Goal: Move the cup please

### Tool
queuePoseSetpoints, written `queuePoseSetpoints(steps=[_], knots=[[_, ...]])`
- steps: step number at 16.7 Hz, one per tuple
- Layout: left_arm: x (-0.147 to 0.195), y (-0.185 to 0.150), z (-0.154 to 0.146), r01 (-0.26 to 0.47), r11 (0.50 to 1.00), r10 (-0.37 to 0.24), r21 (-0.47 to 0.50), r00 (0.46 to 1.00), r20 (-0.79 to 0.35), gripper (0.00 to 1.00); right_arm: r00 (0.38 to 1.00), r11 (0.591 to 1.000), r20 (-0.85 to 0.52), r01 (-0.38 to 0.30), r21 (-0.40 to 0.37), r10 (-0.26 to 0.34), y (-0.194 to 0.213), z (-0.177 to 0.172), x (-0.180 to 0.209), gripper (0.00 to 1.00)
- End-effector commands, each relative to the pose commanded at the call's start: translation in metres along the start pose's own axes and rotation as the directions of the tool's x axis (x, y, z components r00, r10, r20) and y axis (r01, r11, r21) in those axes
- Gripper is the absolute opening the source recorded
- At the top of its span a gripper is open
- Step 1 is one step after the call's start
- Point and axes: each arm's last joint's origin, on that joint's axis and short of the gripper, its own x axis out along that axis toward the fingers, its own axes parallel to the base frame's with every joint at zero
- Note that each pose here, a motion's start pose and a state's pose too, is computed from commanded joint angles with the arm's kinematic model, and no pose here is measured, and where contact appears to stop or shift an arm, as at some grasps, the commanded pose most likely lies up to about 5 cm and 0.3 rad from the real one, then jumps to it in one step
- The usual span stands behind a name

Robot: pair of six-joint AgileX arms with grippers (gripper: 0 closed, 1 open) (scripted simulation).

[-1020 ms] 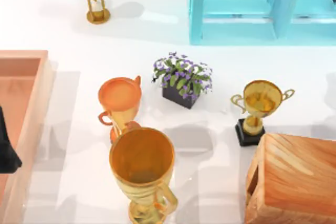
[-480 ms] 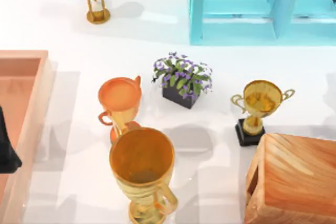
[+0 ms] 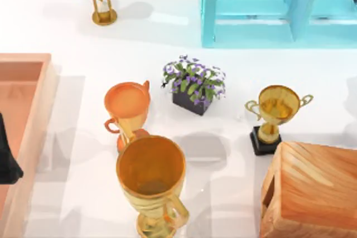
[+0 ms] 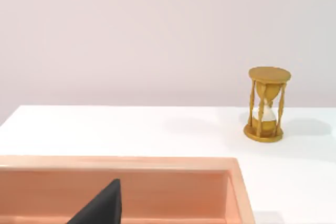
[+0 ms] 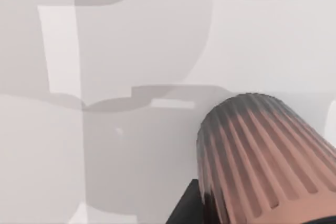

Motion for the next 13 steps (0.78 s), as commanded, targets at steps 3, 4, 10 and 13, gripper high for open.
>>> queuePoseSetpoints(steps=[3,4,10,13], knots=[[0.000,0.000,0.000,0.000,1.000,0.000,0.000,1.000,0.000,1.00,1.000,1.000,0.000,0.000,0.001,0.000,-0.001,0.000,0.000,0.00],[0.000,0.000,0.000,0.000,1.000,0.000,0.000,1.000,0.000,1.00,1.000,1.000,-0.003,0.000,0.001,0.000,-0.004,0.002,-0.001,0.00],[0.000,0.000,0.000,0.000,1.000,0.000,0.000,1.000,0.000,1.00,1.000,1.000,-0.008,0.006,0.004,-0.006,-0.096,0.025,-0.029,0.00],[0.000,0.000,0.000,0.000,1.000,0.000,0.000,1.000,0.000,1.00,1.000,1.000,-0.004,0.014,0.002,-0.014,-0.164,0.017,-0.048,0.00]])
